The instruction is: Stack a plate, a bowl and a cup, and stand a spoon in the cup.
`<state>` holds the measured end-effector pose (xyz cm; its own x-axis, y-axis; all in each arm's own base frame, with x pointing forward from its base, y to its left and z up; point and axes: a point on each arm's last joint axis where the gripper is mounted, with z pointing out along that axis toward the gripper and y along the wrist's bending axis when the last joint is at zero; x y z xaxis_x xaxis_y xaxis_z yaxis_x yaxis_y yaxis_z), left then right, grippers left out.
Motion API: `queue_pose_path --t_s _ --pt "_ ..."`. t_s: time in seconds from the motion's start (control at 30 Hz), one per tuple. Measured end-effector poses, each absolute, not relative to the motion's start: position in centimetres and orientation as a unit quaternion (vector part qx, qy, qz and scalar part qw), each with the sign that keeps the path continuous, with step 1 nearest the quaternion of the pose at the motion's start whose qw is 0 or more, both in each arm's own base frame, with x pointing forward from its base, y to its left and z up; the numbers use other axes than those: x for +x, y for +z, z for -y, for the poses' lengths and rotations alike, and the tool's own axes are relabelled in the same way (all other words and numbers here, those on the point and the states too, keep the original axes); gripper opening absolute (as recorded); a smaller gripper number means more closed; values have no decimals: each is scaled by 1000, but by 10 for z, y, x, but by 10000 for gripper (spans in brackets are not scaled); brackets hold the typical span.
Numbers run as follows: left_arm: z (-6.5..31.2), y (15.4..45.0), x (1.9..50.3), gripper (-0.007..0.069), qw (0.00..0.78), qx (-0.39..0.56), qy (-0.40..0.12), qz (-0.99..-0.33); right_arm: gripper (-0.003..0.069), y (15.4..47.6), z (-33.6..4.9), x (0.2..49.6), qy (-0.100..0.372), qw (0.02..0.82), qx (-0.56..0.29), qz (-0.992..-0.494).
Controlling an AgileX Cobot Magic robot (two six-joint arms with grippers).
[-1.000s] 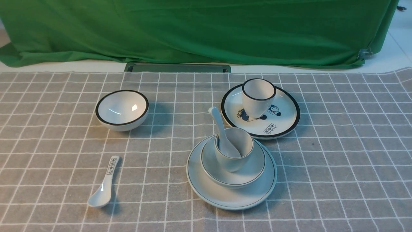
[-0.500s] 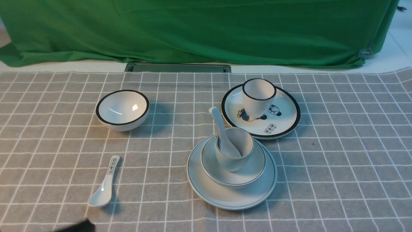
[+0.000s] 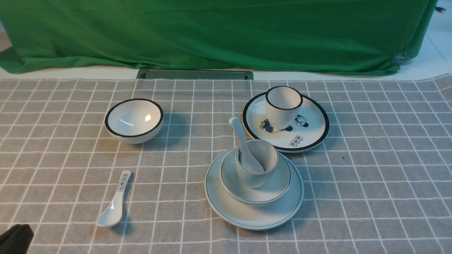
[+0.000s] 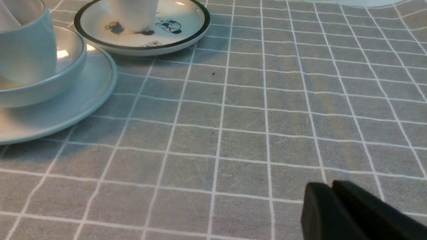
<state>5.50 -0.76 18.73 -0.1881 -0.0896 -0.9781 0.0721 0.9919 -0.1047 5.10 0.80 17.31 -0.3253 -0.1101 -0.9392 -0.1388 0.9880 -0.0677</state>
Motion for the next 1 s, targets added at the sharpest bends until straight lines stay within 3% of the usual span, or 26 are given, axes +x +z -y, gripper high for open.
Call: queue_pose_path --t_s 1.0 --pt "8 187 55 13 635 -11 -69 -769 129 173 -8 51 12 578 -76 -813"
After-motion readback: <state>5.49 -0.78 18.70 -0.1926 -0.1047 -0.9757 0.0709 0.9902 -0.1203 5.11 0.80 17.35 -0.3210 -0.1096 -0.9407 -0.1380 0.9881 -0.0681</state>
